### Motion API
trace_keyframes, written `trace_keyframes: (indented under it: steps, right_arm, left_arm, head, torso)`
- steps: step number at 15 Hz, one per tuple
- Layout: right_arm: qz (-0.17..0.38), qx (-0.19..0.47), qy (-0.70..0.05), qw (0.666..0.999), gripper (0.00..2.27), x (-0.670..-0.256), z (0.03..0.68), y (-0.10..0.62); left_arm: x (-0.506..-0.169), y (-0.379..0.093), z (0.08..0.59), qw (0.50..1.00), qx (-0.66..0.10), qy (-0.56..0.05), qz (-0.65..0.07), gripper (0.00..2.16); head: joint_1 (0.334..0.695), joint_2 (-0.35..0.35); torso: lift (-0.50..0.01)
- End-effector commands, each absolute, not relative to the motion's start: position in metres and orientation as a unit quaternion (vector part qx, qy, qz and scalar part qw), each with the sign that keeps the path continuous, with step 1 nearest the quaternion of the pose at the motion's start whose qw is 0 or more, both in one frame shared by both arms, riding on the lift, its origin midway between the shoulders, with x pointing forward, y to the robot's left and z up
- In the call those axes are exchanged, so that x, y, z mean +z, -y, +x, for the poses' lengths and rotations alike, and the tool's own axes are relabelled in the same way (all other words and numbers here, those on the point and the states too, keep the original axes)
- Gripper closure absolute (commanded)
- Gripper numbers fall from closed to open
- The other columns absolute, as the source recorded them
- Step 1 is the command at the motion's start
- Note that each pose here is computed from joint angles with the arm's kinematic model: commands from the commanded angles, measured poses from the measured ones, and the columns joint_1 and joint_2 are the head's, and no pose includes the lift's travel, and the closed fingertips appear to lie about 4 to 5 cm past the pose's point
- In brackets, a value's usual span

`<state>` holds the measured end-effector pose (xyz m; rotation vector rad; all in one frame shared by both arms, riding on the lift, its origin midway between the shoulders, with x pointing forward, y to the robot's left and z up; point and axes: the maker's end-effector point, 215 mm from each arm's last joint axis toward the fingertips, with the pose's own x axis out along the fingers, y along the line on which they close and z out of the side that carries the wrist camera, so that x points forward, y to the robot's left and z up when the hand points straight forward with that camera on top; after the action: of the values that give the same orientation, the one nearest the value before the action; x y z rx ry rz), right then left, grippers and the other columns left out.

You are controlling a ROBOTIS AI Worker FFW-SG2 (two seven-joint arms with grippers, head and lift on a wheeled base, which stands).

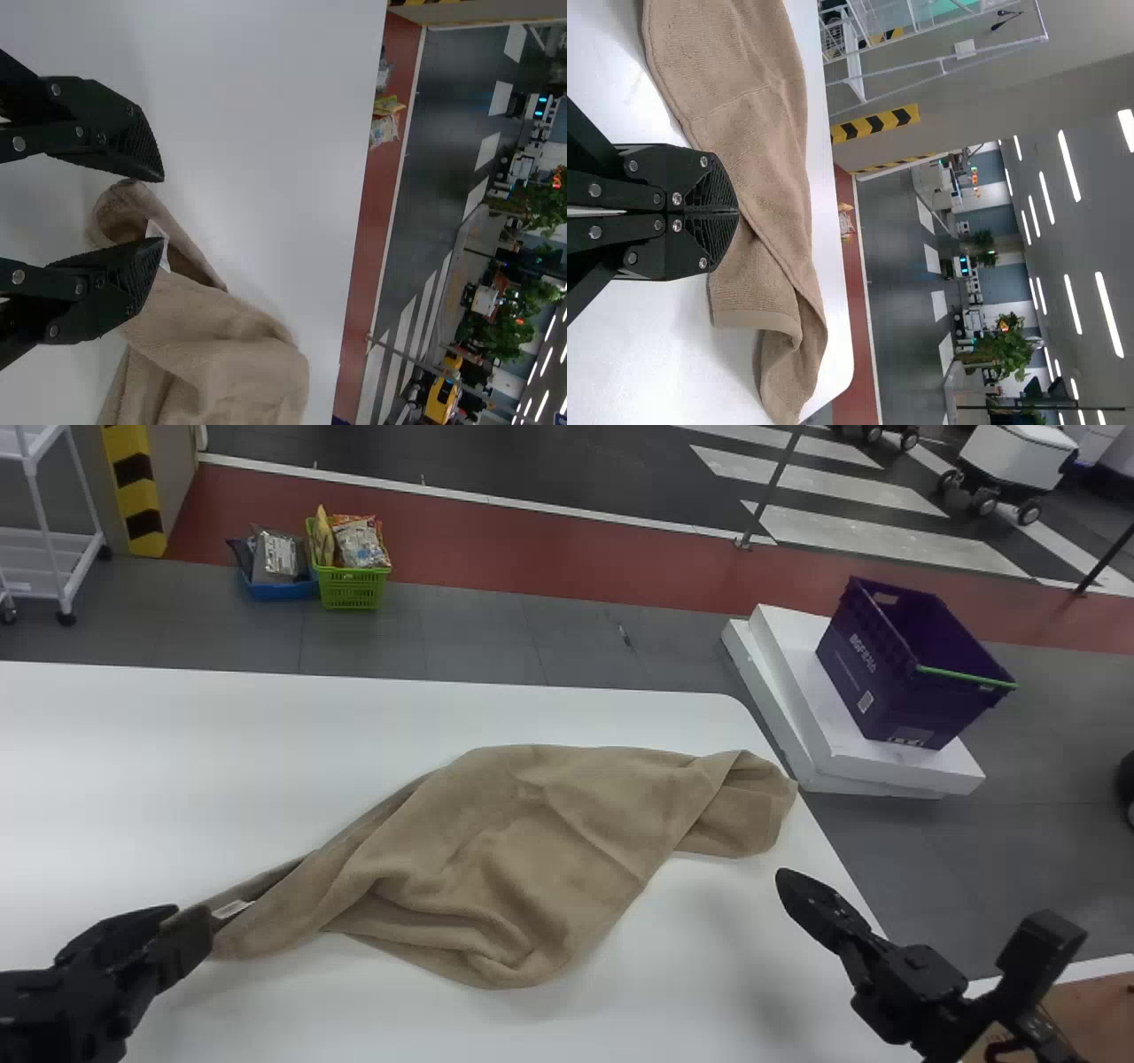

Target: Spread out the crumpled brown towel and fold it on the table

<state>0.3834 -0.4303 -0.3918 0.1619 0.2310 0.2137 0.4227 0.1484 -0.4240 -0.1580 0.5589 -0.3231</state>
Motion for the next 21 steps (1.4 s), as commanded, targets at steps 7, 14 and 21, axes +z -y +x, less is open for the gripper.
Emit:
trace_keyframes:
  steps: [7, 14, 21]
  right_arm:
    - [0.077, 0.109, -0.103, 0.986, 1.84, -0.385, 0.386, 0.428]
    - [0.065, 0.134, -0.087, 0.985, 1.84, -0.366, 0.401, 0.401]
    - [0.053, 0.115, -0.081, 0.989, 1.84, -0.362, 0.406, 0.411]
  left_arm:
    - [-0.395, -0.152, 0.422, 0.953, -0.156, -0.253, -0.064, 1.75]
    - [-0.283, -0.153, 0.462, 0.970, -0.152, -0.189, -0.025, 1.75]
    - [-0.254, -0.190, 0.422, 0.965, -0.108, -0.240, -0.004, 1.74]
  head:
    - [0.695, -0.350]
    - [0.695, -0.332]
    - [0.695, -0.308]
  torso:
    - [-0.127]
    - [-0.127]
    - [-0.127]
